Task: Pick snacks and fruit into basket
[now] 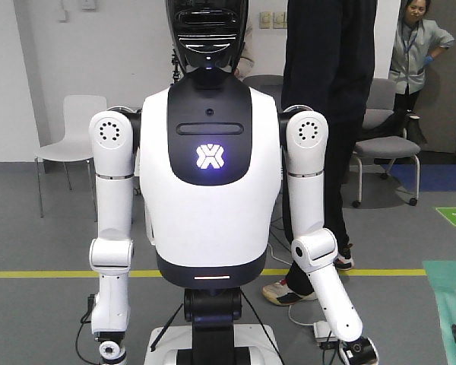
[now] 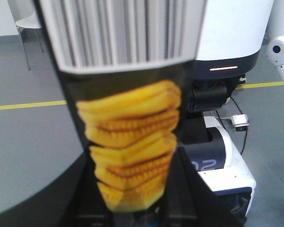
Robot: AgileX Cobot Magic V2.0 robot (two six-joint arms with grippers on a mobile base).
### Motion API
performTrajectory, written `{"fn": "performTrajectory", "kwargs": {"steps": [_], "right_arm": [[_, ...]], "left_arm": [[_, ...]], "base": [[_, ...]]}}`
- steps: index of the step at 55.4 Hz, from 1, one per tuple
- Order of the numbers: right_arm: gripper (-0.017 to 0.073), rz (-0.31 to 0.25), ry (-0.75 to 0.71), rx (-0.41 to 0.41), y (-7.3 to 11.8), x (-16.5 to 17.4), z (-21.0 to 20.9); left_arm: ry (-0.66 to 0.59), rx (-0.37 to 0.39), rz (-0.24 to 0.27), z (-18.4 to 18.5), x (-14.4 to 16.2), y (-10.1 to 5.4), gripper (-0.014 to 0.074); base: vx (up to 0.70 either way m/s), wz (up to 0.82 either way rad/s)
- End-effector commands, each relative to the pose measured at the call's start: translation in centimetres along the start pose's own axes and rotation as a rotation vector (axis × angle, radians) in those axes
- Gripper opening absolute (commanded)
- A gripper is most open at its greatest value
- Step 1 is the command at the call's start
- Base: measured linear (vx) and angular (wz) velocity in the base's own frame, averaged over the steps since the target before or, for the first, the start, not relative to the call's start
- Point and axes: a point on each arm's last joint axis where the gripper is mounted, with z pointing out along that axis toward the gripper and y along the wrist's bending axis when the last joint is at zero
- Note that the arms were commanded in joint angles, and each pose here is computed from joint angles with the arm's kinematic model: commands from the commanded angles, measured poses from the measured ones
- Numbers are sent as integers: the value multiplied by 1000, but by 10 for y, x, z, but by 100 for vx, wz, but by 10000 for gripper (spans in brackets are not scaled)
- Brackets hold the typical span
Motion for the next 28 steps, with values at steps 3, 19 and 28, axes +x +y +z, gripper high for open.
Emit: {"fn": "performTrajectory", "kwargs": {"steps": [3, 19, 28], "right_arm": [[-8, -12, -125, 13, -1, -18, -5], [-8, -12, -125, 13, -1, -18, -5], [-8, -12, -125, 13, -1, -18, -5]], "left_arm": [[-132, 15, -5, -5, -20, -1, 18], [-132, 15, -5, -5, -20, -1, 18], [-132, 15, -5, -5, -20, -1, 18]], "base": [[0, 0], [0, 0], [0, 0]]}}
